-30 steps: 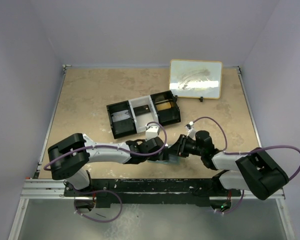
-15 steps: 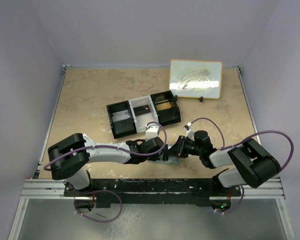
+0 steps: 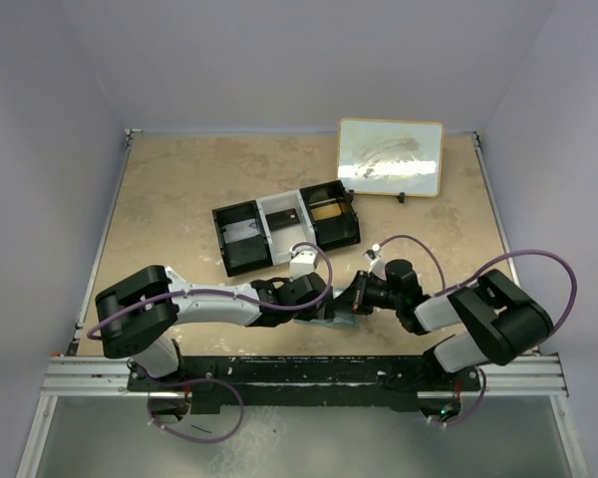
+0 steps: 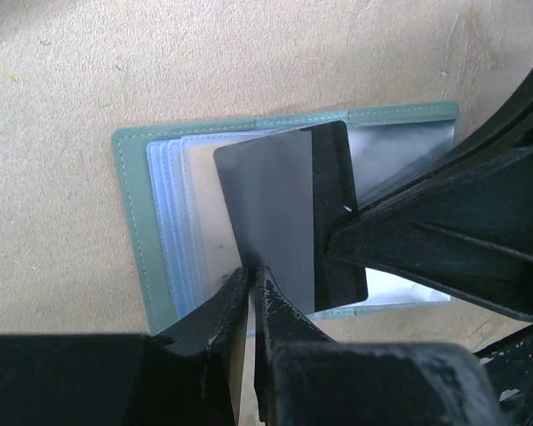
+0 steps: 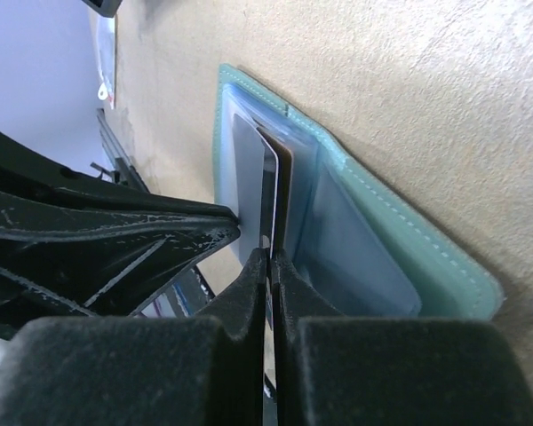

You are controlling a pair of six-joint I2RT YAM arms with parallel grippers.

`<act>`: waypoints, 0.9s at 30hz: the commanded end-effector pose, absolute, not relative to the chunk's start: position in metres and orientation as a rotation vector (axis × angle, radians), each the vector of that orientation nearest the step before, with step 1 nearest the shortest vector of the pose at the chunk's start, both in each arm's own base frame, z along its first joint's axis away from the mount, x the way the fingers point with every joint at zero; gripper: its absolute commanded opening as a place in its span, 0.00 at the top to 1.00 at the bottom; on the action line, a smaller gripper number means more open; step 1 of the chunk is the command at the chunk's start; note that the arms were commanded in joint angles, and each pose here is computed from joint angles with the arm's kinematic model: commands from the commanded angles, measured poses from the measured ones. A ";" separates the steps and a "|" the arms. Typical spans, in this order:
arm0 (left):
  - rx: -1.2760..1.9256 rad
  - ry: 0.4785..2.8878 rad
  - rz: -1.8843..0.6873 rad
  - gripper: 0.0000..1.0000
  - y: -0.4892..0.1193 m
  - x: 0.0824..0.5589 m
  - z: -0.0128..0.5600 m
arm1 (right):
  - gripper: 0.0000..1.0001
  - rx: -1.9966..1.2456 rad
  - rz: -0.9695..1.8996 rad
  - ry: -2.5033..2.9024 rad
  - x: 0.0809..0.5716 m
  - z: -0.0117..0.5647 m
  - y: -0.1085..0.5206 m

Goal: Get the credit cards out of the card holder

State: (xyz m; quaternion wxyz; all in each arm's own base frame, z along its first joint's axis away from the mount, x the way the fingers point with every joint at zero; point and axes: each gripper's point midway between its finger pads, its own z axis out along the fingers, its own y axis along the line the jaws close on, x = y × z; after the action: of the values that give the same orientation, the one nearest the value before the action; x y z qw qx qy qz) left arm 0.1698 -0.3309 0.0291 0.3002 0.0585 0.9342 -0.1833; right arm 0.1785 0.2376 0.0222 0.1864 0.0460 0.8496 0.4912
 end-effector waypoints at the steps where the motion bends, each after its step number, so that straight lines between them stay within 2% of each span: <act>1: 0.174 2.551 -0.374 0.96 -0.306 0.158 0.008 | 1.00 0.178 1.258 2.401 0.189 0.022 0.227; 9: 0.150 2.557 -0.348 0.97 -0.297 0.157 0.002 | 1.00 0.288 1.030 2.427 0.186 0.028 0.195; 15: 0.141 2.538 -0.379 0.97 -0.300 0.158 0.008 | 1.00 0.233 1.120 2.343 0.179 0.053 0.199; 25: 0.153 2.530 -0.422 0.96 -0.313 0.159 0.013 | 1.00 0.352 1.112 2.468 0.169 0.013 0.198; 27: 0.159 2.530 -0.427 0.96 -0.314 0.158 0.014 | 0.95 0.349 1.137 2.451 0.170 0.015 0.201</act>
State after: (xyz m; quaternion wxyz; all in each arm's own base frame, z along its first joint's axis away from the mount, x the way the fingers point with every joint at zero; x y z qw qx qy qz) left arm 0.1691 -0.3273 0.0292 0.3032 0.0410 0.9327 -0.1909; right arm 0.1713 0.1990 0.0184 0.2079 0.1186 0.8856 0.3980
